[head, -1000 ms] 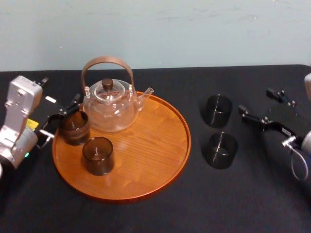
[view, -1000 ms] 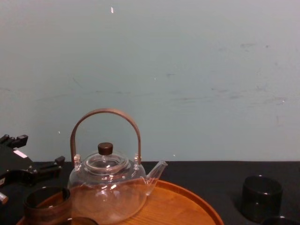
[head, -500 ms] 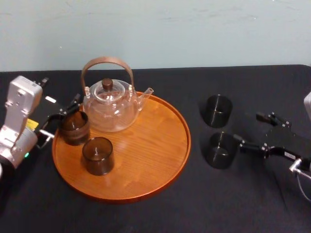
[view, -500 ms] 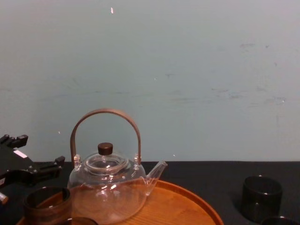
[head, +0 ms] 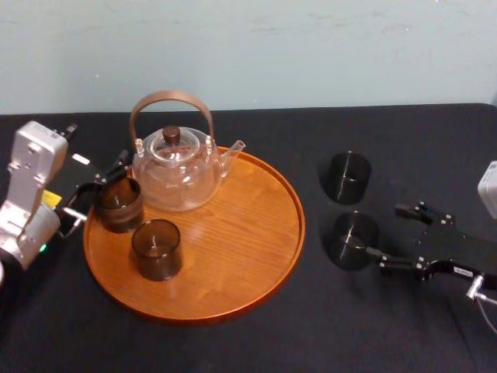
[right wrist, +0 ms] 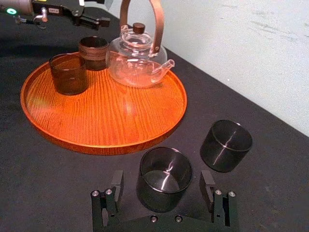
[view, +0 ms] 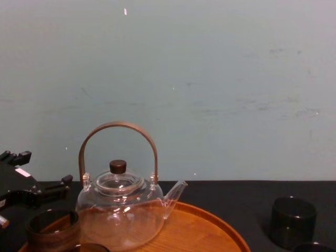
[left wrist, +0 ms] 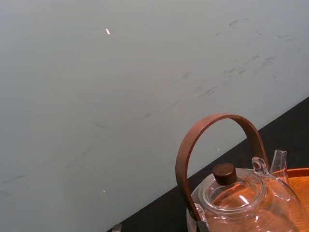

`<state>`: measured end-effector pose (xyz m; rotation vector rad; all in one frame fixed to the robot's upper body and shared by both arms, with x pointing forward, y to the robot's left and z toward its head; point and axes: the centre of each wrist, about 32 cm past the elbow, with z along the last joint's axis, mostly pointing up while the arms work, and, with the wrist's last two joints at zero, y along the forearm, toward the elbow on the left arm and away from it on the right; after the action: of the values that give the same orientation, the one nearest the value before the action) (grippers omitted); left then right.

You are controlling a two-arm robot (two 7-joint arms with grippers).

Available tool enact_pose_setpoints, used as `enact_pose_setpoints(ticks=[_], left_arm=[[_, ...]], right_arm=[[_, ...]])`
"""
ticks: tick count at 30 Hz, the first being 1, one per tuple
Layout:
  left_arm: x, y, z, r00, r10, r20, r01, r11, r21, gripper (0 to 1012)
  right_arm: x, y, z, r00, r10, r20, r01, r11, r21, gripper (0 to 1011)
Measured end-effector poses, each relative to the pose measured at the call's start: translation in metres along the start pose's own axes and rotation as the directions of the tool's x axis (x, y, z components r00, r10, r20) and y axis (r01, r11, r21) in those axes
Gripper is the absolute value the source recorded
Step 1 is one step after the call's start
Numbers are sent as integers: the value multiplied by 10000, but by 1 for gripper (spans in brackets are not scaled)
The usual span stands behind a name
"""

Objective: Pick up the glass from the table and place it on the tray.

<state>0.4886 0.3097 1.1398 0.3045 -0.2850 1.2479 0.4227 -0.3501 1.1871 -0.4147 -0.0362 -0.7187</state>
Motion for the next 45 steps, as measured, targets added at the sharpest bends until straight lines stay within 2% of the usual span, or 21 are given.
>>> enact_pose_setpoints(ticks=[9,23,33,45], left_arm=[[0,0,0,10000,1,0,-1,10000,0,1001],[0,0,0,10000,1,0,-1,10000,0,1001],[0,0,0,10000,1,0,-1,10000,0,1001],[0,0,0,10000,1,0,-1,10000,0,1001]], right_arm=[[-2,42,-25,9999,-1,-113,-1,9998,-187,1002],[10,159,-50,9958,-95,-911,41,9982,-592,1002],[63,270,-66,9901,-15,-1404,-118,9955,-940,1002],[117,417,-69,9873,22,-1587,-187,9945,-1026,1002]])
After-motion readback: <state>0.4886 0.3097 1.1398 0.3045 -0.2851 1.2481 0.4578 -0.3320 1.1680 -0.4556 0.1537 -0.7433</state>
